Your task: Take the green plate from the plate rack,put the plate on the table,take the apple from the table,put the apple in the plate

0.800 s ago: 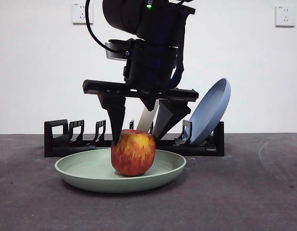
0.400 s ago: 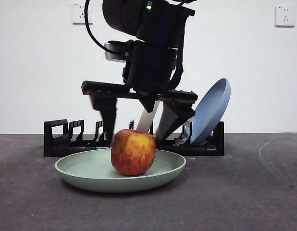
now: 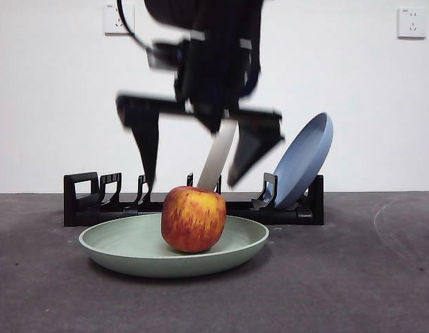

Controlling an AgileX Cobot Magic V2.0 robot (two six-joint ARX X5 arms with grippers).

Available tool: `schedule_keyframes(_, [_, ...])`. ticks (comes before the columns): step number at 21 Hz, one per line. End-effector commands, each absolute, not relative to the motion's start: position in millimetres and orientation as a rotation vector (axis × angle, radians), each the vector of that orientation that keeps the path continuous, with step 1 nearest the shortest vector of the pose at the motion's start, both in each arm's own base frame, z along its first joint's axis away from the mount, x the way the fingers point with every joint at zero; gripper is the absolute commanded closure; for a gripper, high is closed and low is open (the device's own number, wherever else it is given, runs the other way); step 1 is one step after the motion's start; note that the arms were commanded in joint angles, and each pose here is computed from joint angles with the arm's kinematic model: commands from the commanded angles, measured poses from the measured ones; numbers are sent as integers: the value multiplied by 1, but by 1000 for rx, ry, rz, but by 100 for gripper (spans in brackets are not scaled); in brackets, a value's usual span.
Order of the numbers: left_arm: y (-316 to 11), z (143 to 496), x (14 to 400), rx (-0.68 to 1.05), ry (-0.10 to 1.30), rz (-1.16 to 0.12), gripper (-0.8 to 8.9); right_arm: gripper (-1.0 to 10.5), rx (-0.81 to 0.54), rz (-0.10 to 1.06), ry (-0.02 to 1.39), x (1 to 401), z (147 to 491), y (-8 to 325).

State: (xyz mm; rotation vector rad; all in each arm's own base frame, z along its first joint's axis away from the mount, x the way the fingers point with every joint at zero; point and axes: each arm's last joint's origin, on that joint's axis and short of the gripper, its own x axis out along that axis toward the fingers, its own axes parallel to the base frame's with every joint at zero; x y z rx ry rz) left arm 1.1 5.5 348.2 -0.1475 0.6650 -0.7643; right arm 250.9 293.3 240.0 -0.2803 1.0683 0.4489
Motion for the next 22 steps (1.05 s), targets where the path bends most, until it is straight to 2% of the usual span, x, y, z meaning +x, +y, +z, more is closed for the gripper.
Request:
schedule_keyframes(1, [6,349,1,-166,642,-768,594,381,-344,496,1041,249,279,292])
schedule_keyframes(4, [5,351,2,-177,624,-775,594,382,-363,533,989,240,326,280])
schedule_keyframes(8, [2,357,3,-198,568,-798,594,383,-296,579,844,214,386,250])
schedule_keyframes(14, [0,364,5,-226,490,-824,594,383,-218,604,713,162,444,187])
schedule_keyframes(18, [0,366,6,-233,455,-785,594,383,-171,610,663,122,459,139])
schedule_keyframes(22, [0,367,8,-239,443,-735,593,383,-87,591,678,87,433,98])
